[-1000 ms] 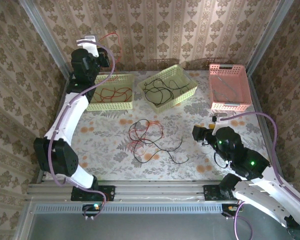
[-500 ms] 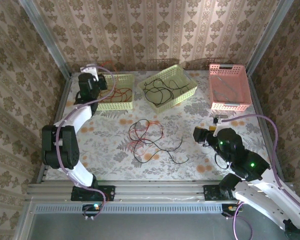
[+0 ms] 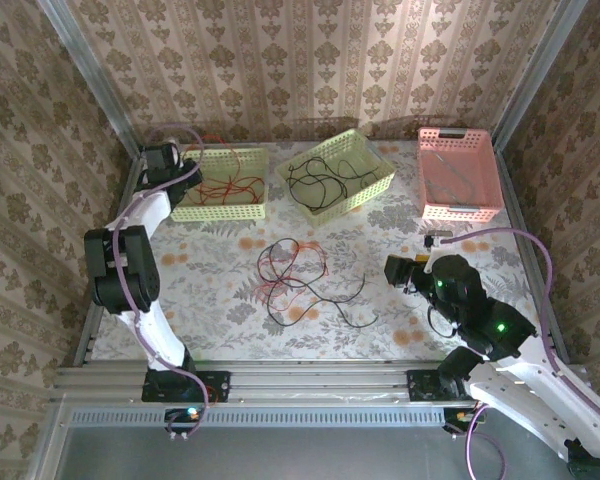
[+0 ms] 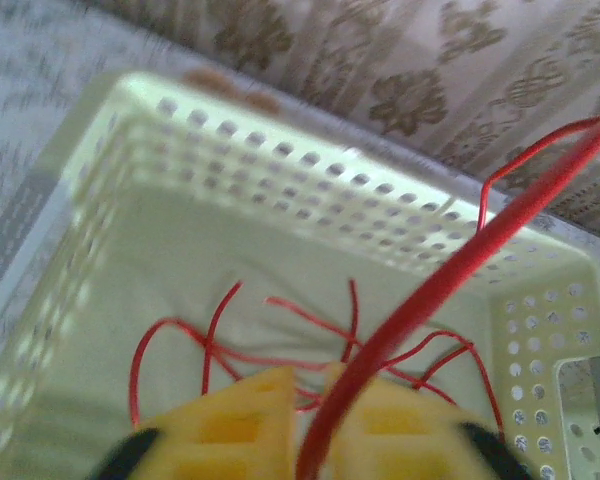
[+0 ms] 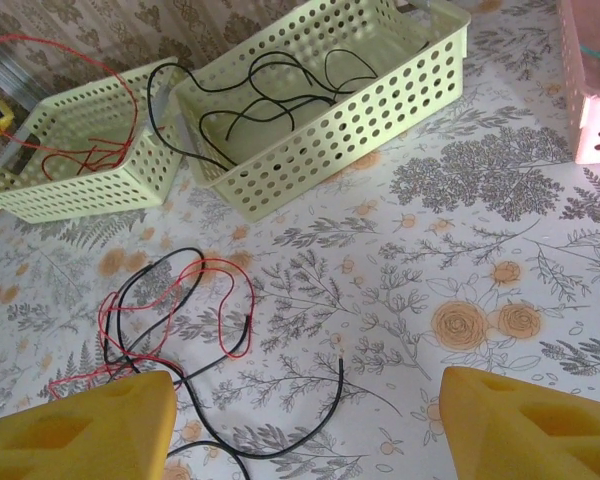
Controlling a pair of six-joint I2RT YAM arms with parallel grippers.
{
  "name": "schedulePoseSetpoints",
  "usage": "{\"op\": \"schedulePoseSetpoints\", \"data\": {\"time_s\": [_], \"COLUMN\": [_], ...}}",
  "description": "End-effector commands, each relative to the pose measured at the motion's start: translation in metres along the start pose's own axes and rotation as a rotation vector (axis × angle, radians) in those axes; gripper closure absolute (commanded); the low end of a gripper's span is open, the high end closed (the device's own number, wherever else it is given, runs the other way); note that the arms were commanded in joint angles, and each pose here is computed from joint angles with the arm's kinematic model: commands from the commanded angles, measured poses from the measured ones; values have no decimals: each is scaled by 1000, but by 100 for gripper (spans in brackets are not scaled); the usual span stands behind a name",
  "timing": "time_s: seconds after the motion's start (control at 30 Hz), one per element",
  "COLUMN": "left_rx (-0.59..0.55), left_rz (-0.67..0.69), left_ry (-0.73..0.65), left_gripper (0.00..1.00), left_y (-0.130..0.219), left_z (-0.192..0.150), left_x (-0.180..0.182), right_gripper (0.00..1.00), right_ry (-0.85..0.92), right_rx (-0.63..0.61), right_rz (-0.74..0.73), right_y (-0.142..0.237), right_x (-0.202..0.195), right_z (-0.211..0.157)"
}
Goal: Untangle the cables
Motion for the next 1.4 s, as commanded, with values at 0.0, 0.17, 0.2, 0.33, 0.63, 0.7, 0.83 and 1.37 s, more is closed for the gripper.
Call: {"op": "schedulePoseSetpoints", "data": {"time_s": [0.0,0.17,0.2,0.33,0.63,0.7,0.83,1.37], "left_rx": [85,46,34,-9,-193,-198,-127,160], "left_rz": [37,68,62,66,-96,-154,-215,-227], "left_ry": [90,90,88,109,128,102,41,-25], "left_gripper": [67,39,37,30,32,32,32,32], "left_y": [4,27,33,63,155,169,187,204], "left_z": [-8,6,9,20,20,4,-43,-176], "left_x": [7,2,-1,-11,-56,-69,-77,-42], "right_gripper": [29,28,28,28,28,27,10,14], "right_ry": [-16,-8,-7,0,19,24,36,11], "right_rx": [-10,-14,-15,-11,44,87,161,270], "right_rz": [14,13,14,17,-1,-35,-108,7], "right_y": [0,1,1,-3,-22,-28,-39,-54], "right_x": [1,2,2,4,9,5,-5,2], "right_z": [2,6,7,9,5,-1,-16,-57]}}
Point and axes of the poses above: each hand's point on the last joint's axis, 136 mm out from that joint toward the fingers, its own y axis back along the fingers, its own x axis along the line the jaws close on, z = x × y, the point moved 4 cm from there along y, back along the fingers, and after that the axes turned 10 degrees about y, right-handed, at the moved point
